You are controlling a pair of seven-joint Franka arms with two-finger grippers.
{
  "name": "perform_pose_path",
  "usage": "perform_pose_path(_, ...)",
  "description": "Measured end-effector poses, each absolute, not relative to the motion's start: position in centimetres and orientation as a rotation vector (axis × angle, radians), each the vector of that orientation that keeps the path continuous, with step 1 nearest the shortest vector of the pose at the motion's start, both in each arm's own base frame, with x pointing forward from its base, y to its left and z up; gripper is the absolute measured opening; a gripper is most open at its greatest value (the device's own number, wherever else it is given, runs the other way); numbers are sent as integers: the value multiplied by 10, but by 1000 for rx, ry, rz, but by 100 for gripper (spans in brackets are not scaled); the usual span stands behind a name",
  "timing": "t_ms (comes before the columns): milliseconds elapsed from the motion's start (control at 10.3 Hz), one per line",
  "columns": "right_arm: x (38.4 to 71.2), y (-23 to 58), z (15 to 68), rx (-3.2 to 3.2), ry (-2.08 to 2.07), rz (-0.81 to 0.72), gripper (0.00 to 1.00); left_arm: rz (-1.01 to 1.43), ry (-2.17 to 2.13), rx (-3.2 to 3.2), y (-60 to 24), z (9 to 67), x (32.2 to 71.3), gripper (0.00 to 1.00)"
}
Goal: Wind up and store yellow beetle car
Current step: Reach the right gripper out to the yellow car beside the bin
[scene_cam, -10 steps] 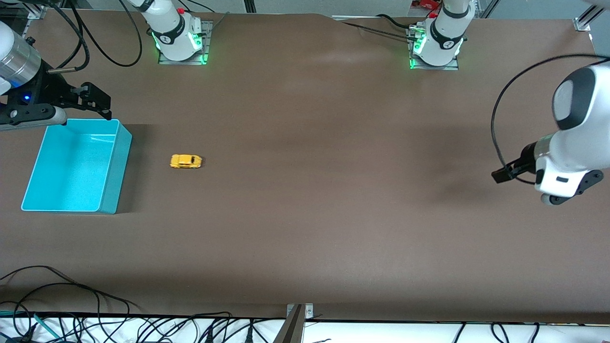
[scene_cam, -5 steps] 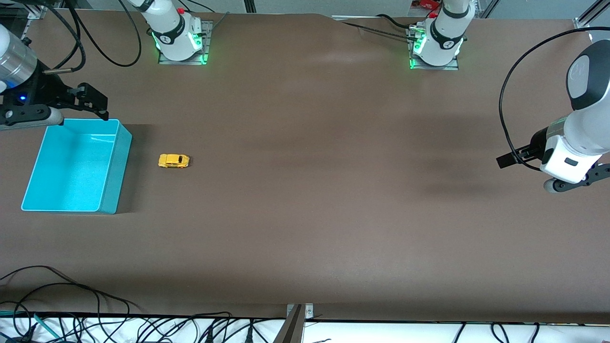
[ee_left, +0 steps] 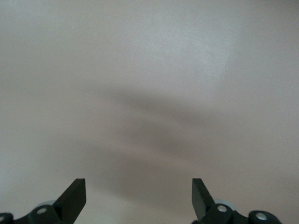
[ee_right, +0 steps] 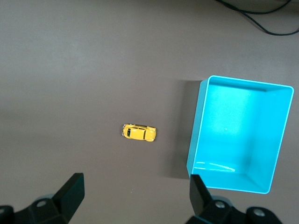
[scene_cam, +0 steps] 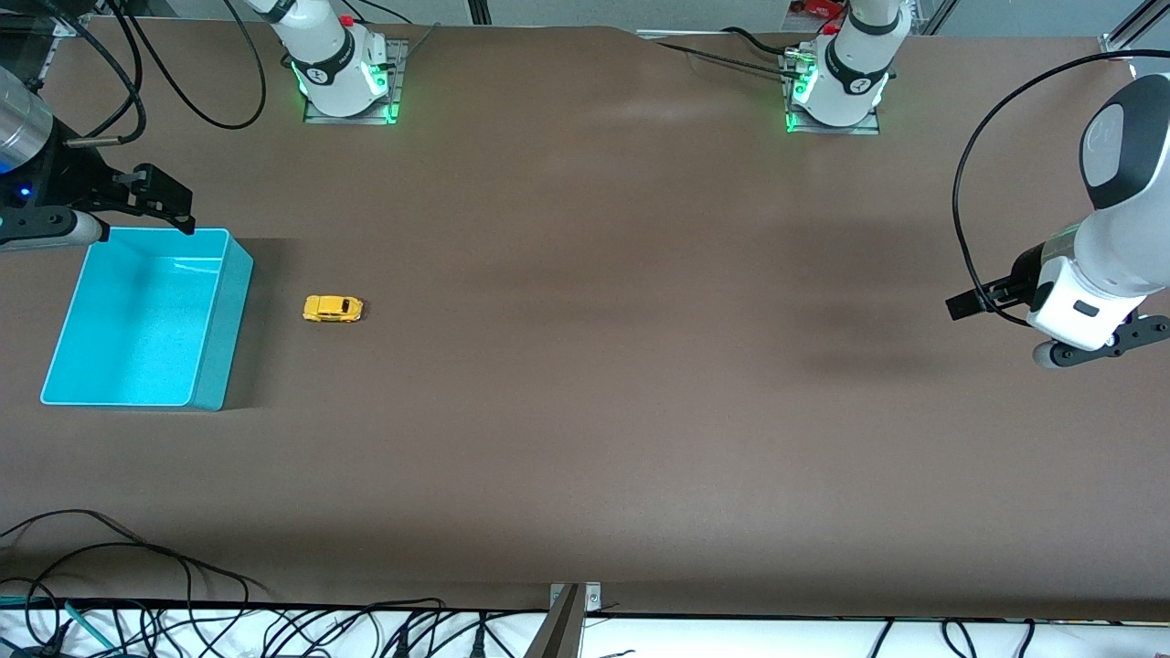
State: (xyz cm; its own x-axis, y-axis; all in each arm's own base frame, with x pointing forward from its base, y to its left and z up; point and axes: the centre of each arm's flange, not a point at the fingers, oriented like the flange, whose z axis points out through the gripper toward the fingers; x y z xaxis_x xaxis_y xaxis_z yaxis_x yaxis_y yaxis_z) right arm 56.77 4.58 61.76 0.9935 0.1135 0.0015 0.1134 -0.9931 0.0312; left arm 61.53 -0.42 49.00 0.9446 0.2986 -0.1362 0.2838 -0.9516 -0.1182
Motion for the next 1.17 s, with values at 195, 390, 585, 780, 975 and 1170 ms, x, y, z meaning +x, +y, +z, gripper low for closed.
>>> perform_pose_path(195,565,43,615,3107,168,-41,100,234,-448,-3002,-4,490,615,100)
perform_pose_path(390,563,49,614,3136,179,-55,100,234,-447,-3002,-4,490,615,100)
perform_pose_path(585,566,54,607,3140,208,-79,100,235,-446,-3002,-4,490,615,100)
perform_pose_path(780,578,55,579,3139,239,-153,100,235,-444,-3003,-4,490,615,100)
perform_pose_path(975,601,59,531,3148,254,-163,100,235,-442,-3003,-4,490,615,100)
perform_pose_path(1170,605,62,472,3152,259,-77,100,234,-435,-3005,-4,490,615,100)
